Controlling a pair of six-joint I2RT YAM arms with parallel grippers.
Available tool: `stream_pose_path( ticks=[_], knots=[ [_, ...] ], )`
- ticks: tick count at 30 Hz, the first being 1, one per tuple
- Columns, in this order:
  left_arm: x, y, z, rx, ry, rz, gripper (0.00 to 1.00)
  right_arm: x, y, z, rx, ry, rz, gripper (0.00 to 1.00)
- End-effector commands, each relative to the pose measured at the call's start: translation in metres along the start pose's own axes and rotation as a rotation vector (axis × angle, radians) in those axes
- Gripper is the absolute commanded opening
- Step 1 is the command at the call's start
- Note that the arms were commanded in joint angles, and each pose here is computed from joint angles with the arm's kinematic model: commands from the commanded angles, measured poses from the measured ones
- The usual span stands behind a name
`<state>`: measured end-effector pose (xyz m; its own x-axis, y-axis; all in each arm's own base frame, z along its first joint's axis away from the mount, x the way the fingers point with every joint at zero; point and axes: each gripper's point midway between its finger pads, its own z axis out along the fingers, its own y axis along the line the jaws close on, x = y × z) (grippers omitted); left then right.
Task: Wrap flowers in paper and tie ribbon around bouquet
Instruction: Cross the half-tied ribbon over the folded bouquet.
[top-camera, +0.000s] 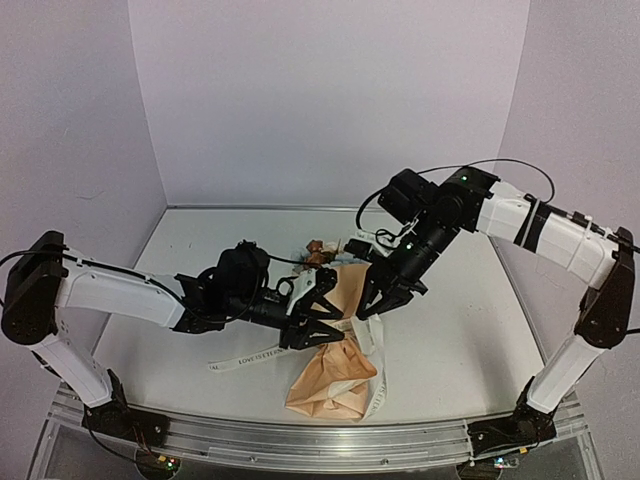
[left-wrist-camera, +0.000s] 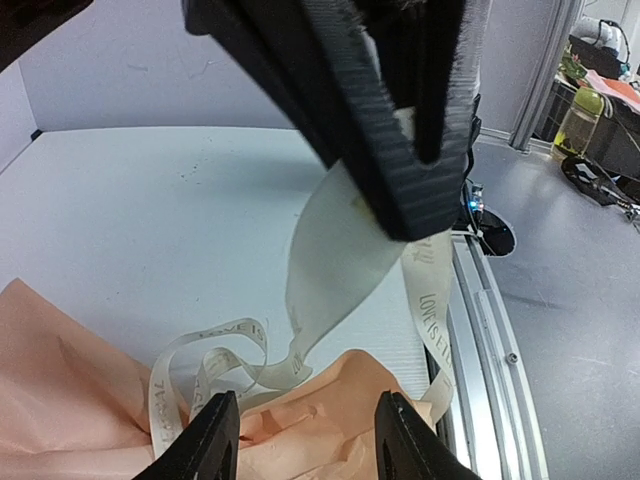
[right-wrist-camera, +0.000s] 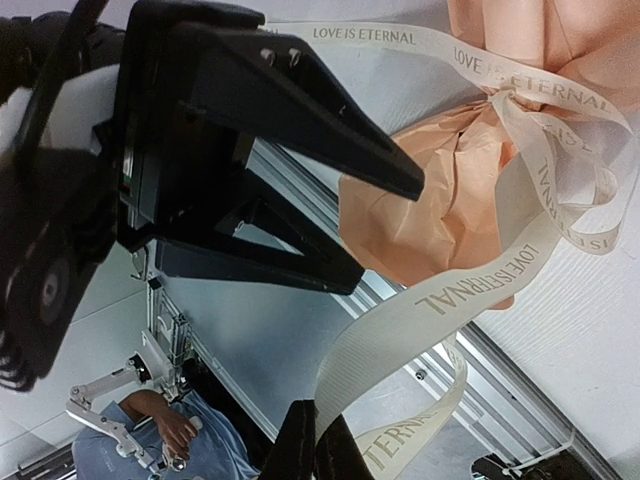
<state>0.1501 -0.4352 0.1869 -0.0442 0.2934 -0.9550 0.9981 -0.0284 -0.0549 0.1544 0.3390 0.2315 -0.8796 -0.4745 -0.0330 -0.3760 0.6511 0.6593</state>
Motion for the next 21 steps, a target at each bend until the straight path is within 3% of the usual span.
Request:
stream_pose_path(
  ticks=[1,13,15,19,21],
  knots=[
    [-0.032,0.002,0.005,-0.015,-0.093,0.038,0.49,-0.007,0.005,-0.001,-0.004,-0.006,0.021,0.00],
    [-0.045,0.011,0.024,-0.014,-0.127,0.056,0.47,0.003,0.009,0.004,-0.037,0.035,0.028,0.00],
    [-0.048,0.012,0.024,-0.022,-0.144,0.057,0.42,0.004,0.005,0.006,-0.029,0.040,0.035,0.00],
    [-0.047,0.013,0.024,-0.035,-0.145,0.039,0.14,0.010,-0.010,0.008,0.029,0.030,0.039,0.00],
    [-0.045,0.016,0.019,-0.067,-0.152,0.026,0.05,0.013,-0.022,0.006,0.081,0.007,0.033,0.02]
  ],
)
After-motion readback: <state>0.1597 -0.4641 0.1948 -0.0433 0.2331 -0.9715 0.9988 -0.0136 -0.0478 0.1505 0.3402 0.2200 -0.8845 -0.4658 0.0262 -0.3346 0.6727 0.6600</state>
